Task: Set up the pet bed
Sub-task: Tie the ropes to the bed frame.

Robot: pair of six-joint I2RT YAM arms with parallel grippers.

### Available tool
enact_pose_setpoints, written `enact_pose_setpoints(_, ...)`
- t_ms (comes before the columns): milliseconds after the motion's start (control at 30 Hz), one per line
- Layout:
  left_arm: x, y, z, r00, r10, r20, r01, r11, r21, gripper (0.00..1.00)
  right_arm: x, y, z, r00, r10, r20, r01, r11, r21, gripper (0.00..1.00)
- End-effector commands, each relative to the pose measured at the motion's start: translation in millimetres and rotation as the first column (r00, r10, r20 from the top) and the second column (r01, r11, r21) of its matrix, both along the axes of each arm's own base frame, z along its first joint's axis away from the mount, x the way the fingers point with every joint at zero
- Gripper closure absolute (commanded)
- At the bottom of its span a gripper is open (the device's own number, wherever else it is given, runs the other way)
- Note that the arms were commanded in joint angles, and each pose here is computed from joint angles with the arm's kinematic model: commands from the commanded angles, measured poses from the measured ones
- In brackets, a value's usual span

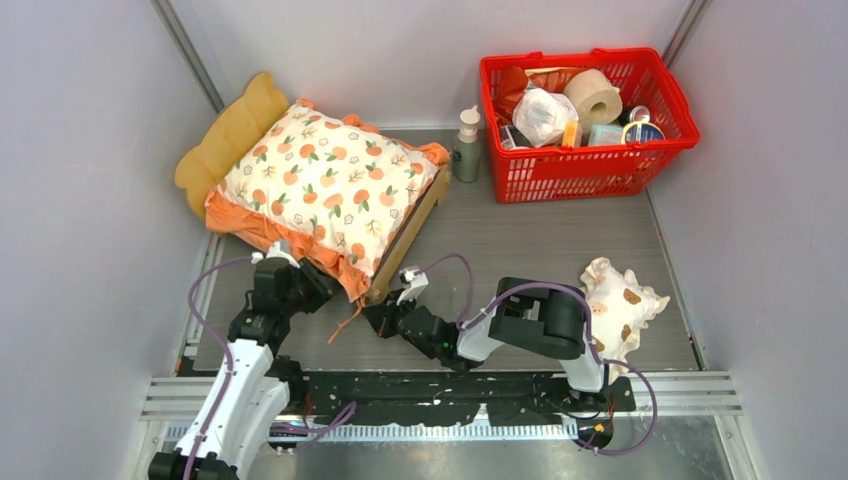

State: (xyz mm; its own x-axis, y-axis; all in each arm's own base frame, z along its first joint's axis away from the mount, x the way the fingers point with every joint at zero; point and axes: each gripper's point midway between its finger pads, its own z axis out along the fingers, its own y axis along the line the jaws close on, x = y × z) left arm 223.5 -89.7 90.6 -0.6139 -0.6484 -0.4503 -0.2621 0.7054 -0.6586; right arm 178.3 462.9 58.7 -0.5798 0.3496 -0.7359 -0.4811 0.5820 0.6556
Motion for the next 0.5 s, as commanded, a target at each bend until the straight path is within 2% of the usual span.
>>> enact_pose_setpoints(0, 7.2, -2.8, 9.5, 0.998, -0.029, 0.055, 0.03, 1.0, -0.005, 0.64, 8.3, 8.5, 20.2, 1.0, -0.001, 0.01, 0.001, 1.0, 0.028, 0.95)
enact_pose_setpoints(467, 4.5, -4.4, 6.7, 0.995, -0.073, 0.074, 0.072, 0.997, 0.016, 0.62, 21.9, 10.0, 33.9, 0.999, -0.008, 0.054, 0.012, 0.998, -0.061, 0.95)
